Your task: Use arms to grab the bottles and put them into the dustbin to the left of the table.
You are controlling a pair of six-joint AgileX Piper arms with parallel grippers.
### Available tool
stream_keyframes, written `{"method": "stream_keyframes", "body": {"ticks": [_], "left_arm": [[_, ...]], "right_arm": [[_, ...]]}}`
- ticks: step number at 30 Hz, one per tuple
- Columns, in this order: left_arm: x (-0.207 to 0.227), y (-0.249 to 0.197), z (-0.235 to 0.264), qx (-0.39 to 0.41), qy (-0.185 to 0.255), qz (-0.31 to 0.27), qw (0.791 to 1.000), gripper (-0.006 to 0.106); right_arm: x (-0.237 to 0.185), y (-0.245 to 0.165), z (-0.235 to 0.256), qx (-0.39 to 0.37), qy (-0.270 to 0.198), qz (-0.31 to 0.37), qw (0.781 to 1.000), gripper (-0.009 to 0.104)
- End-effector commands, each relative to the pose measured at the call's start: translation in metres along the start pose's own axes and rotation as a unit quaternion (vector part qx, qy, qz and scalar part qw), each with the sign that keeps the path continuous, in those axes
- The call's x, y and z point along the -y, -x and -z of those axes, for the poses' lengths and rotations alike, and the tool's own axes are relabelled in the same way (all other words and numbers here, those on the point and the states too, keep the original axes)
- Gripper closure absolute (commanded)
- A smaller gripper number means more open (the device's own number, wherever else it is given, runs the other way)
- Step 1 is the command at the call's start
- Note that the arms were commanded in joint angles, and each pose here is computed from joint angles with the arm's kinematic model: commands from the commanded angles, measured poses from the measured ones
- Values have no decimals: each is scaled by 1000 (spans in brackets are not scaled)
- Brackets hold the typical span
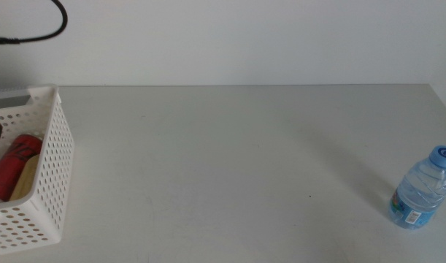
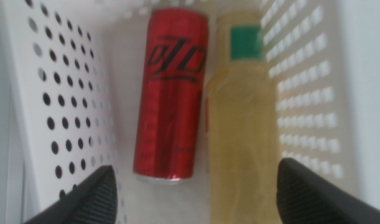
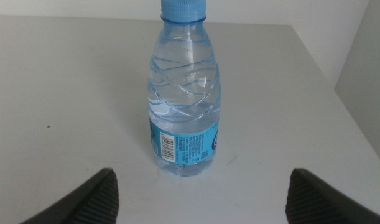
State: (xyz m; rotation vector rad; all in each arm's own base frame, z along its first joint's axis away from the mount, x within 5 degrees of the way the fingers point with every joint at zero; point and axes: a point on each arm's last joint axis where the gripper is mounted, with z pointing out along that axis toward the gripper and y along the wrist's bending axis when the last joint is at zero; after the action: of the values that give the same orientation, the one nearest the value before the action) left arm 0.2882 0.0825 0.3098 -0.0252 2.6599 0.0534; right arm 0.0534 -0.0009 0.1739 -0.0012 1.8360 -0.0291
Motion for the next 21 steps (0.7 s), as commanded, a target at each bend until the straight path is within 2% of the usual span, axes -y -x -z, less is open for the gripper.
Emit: {"method": "stream_keyframes", "body": {"ticks": [1,5,10,13,16,21], "left_arm": [[11,9,45,98,-12,7,995,14],[37,6,87,178,-22,-34,983,14],[73,-7,136,268,-30,-111,957,14],[85,-17,158,306,-43,-134,942,15],[90,-27,171,318,-44,-153,935,15],[93,-48,185,298,-75,-148,940,17]], "right_arm": [[1,10,3,48,-6,7,999,1],[1,10,3,48,-6,7,999,1],[1,10,3,48,-6,7,999,1],[1,10,3,48,-6,7,999,1],[1,10,3,48,-6,7,999,1],[1,10,3,48,-6,7,999,1]]}}
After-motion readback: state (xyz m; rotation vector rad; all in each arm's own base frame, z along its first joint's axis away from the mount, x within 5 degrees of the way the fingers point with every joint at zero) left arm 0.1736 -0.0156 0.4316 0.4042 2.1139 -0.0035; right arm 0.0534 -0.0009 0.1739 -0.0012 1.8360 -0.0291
